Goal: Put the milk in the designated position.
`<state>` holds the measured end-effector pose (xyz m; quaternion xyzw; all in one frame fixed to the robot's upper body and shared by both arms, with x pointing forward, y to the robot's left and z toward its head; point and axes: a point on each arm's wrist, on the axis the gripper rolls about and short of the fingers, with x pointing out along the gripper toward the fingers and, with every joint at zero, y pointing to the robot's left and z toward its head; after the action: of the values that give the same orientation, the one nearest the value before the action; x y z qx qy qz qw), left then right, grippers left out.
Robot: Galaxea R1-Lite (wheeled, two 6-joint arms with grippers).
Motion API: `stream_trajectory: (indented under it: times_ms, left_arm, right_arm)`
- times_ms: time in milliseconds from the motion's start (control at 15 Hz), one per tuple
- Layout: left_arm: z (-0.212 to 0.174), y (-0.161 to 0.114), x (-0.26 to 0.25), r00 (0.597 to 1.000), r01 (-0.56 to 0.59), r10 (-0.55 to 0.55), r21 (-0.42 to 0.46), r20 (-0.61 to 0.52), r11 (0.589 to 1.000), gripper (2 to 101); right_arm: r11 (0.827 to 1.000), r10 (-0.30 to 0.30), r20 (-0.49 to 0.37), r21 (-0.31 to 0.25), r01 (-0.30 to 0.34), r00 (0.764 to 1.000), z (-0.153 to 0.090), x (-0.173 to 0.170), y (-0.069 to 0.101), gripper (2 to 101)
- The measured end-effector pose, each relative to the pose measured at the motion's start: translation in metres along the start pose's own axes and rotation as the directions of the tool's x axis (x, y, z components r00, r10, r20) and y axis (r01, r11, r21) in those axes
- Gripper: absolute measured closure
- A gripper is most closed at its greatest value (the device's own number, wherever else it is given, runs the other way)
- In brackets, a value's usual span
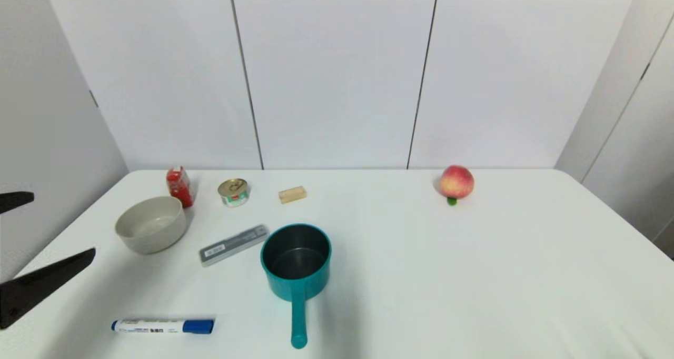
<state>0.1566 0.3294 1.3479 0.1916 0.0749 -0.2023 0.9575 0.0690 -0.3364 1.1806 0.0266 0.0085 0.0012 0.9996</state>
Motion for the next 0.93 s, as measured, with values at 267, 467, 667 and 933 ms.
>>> stream_trajectory:
  times_ms: [267,467,667,933]
  left_arm:
    - [-0.021,-0.024,-0.023,0.999,-0.007,0.006,0.03,0.05,1.0,6.0]
    - [-0.043,-0.039,-0.035,0.998,-0.05,0.048,0.032,0.048,0.998,5.9]
    - [-0.065,-0.053,-0.044,0.996,-0.053,0.05,0.034,0.067,0.998,5.7]
    - [-0.089,-0.067,-0.05,0.994,-0.032,0.035,-0.023,0.101,0.999,5.4]
  right_arm:
    - [1.0,0.0,0.0,0.0,0.0,1.0,0.0,0.0,0.0,5.0]
    - [1.0,0.0,0.0,0.0,0.0,1.0,0.0,0.0,0.0,5.0]
    - [1.0,0.0,0.0,0.0,0.0,1.0,0.0,0.0,0.0,5.0]
    - [1.0,0.0,0.0,0.0,0.0,1.0,0.0,0.0,0.0,5.0]
